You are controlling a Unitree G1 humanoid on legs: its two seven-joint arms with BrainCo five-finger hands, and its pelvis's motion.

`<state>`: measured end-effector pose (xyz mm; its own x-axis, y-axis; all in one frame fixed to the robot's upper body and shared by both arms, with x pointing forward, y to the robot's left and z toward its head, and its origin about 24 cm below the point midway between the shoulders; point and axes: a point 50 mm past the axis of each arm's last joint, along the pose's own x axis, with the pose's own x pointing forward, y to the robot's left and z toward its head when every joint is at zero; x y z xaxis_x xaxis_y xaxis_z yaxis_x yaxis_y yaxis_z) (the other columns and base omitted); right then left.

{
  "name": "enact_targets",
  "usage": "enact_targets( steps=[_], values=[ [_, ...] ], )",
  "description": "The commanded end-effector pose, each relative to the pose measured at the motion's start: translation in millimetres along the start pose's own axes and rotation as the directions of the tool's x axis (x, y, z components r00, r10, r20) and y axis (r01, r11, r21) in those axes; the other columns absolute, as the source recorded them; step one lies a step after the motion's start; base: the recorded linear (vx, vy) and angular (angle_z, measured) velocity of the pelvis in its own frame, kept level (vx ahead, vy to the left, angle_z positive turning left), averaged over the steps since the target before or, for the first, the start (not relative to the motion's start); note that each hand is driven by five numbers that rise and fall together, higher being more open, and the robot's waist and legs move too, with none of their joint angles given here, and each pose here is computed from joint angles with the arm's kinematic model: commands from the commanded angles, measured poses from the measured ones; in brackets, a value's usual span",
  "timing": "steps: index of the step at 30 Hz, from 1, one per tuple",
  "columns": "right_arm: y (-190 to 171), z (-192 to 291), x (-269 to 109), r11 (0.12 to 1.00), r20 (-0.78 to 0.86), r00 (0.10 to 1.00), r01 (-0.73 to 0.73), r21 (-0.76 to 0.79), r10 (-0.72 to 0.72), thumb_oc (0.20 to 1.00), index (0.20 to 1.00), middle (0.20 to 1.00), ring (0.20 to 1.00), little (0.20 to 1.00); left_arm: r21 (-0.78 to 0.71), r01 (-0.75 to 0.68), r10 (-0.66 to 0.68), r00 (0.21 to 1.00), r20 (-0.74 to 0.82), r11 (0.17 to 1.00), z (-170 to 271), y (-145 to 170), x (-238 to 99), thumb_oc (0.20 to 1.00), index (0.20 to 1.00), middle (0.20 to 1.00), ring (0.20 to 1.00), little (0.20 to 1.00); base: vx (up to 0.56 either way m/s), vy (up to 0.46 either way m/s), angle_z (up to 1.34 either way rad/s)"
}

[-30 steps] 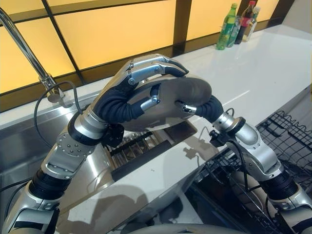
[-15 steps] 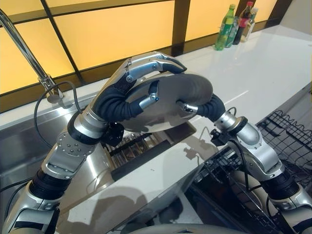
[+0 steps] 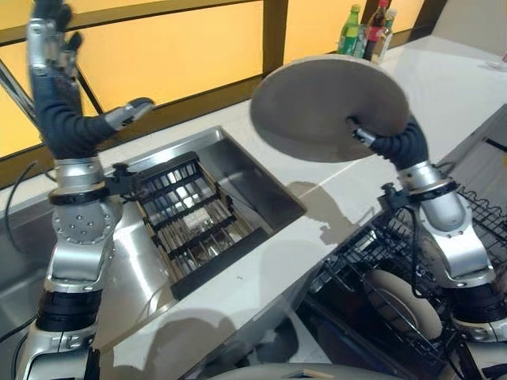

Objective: Pick up plates and place into dishwasher.

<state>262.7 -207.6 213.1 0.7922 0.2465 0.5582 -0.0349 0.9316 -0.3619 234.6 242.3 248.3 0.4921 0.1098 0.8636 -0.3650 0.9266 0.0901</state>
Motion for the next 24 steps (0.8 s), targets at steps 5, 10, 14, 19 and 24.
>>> enact_targets(
  steps=[5, 10, 14, 19, 24],
  values=[
    [-50, 6, -33, 0.929, 0.047, 0.962, 0.273, -0.250, -0.270, 0.200, 0.200, 0.200, 0.200, 0.200, 0.131, -0.059, 0.069, 0.994, -0.079, 0.990, -13, 37, -16, 1.000, 1.000, 1.000, 1.000, 1.000, 0.06, 0.041, -0.24],
    [-75, -6, -58, 0.834, -0.019, 0.896, 0.405, -0.374, -0.444, 0.200, 0.200, 0.200, 0.200, 0.200, 0.176, -0.066, 0.100, 0.977, -0.188, 0.982, -24, 56, -31, 1.000, 1.000, 1.000, 1.000, 1.000, 0.10, 0.063, -0.26],
    [-85, -17, -75, 0.757, -0.062, 0.840, 0.451, -0.473, -0.539, 0.200, 0.200, 0.200, 0.200, 0.200, 0.197, -0.061, 0.111, 0.960, -0.256, 0.979, -31, 66, -40, 1.000, 1.000, 1.000, 1.000, 1.000, 0.11, 0.087, -0.28],
    [-92, -32, -88, 0.673, -0.095, 0.787, 0.451, -0.586, -0.610, 0.200, 0.200, 0.200, 0.200, 0.200, 0.195, -0.053, 0.112, 0.945, -0.307, 0.979, -35, 71, -43, 1.000, 1.000, 1.000, 1.000, 1.000, 0.08, 0.085, -0.23],
    [-95, -47, -97, 0.617, -0.124, 0.752, 0.422, -0.665, -0.648, 0.200, 0.200, 0.200, 0.200, 0.200, 0.166, -0.037, 0.097, 0.925, -0.367, 0.985, -41, 73, -47, 1.000, 1.000, 1.000, 1.000, 1.000, 0.07, 0.018, -0.12]
  ],
)
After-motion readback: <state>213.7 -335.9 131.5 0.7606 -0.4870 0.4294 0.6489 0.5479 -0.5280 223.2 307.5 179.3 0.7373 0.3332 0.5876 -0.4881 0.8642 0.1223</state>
